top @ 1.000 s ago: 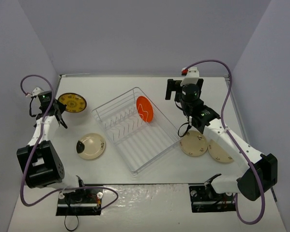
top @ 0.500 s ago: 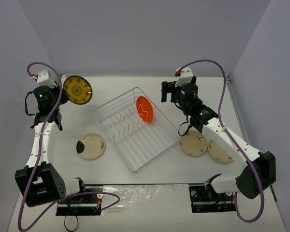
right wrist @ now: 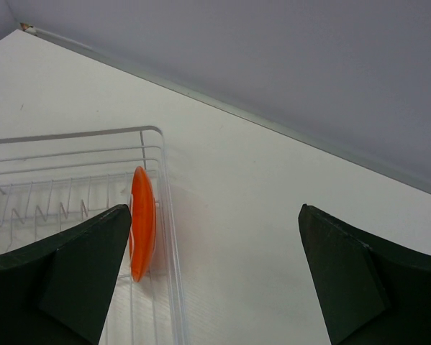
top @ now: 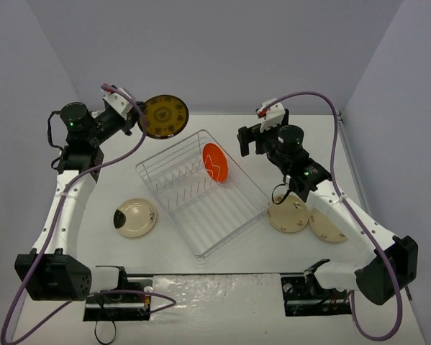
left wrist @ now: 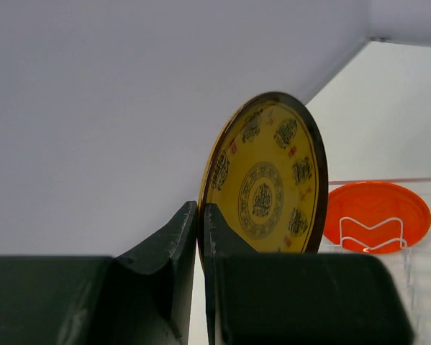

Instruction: Load the plates into the dish rack

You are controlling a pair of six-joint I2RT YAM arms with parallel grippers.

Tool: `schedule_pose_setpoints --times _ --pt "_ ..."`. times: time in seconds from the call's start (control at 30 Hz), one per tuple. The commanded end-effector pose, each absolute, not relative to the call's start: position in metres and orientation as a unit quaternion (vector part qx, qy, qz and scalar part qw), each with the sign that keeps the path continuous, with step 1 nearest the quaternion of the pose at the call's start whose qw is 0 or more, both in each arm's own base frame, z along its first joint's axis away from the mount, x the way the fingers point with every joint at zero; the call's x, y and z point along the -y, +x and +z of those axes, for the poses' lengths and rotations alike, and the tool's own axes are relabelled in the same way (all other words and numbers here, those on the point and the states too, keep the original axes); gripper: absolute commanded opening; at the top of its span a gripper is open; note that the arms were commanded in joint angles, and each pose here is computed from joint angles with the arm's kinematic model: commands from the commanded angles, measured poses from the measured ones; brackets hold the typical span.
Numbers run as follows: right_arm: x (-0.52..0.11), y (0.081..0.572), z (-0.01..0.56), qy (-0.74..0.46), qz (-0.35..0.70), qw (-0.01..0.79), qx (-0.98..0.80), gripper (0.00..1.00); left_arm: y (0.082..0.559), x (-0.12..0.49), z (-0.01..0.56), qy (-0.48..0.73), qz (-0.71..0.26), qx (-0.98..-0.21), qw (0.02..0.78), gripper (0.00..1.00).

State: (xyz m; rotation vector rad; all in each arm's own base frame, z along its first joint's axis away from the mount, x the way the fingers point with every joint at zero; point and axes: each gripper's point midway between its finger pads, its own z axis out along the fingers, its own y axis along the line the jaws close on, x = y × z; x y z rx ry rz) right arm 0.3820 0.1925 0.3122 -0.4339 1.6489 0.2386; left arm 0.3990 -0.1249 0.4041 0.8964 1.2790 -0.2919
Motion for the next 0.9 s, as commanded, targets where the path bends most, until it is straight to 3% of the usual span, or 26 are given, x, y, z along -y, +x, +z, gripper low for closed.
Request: schedule_pose_setpoints --times 0.0,0.1,0.57,0.73,0.87 --pt "-0.187 0.367 0.372 -0.204 0.119 0.713 -0.66 1.0 0.379 0.182 0.421 0.589 -0.123 -0.416 0.682 0.0" --pt "-0.179 0.364 0.378 -0.194 0.11 0.716 -0.661 1.0 0.37 0.198 0.406 0.646 -0.136 -0.377 0.65 0.0" --pt "-0.136 0.358 0.378 -0.126 0.045 0.714 -0.687 1.0 0.374 0.269 0.365 0.722 -0.124 -0.219 0.645 0.0" --pt "-0.128 0.358 0.37 -0.112 0.027 0.704 -0.701 1.0 0.372 0.277 0.32 0.765 -0.113 -0.136 0.619 0.0" --pt "-0.122 0.357 0.37 -0.1 0.02 0.704 -0.703 1.0 0.37 0.281 0.296 0.78 -0.119 -0.118 0.603 0.0"
